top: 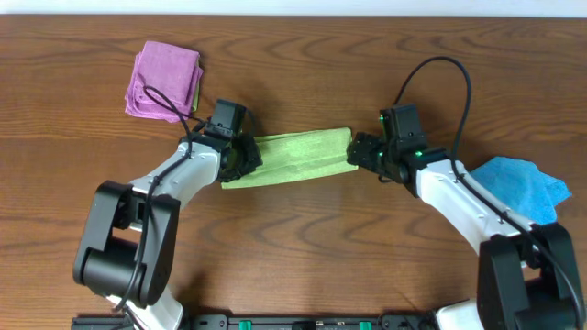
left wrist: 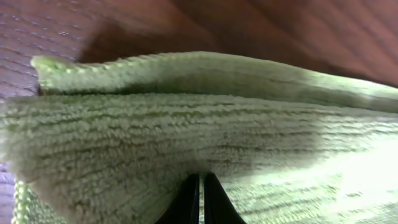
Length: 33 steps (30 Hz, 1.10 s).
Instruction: Fold the cloth
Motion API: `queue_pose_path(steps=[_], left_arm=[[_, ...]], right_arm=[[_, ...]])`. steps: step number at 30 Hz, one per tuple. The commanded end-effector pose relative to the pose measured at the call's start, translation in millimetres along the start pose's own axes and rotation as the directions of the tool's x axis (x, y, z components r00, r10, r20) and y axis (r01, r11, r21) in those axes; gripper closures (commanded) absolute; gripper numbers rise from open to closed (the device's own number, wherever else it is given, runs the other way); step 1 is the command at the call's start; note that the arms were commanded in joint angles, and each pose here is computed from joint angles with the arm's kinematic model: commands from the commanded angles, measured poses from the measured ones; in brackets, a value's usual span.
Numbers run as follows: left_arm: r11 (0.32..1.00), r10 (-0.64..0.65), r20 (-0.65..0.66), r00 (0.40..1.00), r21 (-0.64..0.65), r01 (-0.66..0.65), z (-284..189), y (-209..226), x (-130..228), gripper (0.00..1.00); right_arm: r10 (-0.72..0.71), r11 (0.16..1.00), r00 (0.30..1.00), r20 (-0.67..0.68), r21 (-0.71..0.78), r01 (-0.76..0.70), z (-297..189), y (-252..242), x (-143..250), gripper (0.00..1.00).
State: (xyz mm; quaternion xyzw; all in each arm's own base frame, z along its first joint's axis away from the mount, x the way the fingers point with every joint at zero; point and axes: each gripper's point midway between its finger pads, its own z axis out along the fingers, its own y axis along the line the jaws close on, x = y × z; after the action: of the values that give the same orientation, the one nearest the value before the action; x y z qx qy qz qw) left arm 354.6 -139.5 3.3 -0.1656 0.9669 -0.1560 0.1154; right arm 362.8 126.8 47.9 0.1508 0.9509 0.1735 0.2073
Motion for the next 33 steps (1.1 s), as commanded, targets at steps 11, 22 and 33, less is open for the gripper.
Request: queue_pose_path(steps=[11,22,33], left_arm=[[0.998,0.032,0.042,0.999,-0.06,-0.029,1.8,9.0,-10.1,0.94],[0.998,0.031,0.034,0.999,-0.05,-0.029,1.9,7.4,-8.8,0.94],[0.999,0.031,0.029,0.999,-0.044,-0.03,2.0,6.4,-7.9,0.94]], right_arm=[[0.051,0.998,0.998,-0.042,-0.04,-0.053,36.6,3.3,4.2,0.29],[0.076,0.987,0.994,-0.078,-0.138,-0.086,60.4,17.9,8.1,0.39],[0.006,0.986,0.996,-0.088,-0.164,-0.02,73.5,33.9,23.5,0.94]])
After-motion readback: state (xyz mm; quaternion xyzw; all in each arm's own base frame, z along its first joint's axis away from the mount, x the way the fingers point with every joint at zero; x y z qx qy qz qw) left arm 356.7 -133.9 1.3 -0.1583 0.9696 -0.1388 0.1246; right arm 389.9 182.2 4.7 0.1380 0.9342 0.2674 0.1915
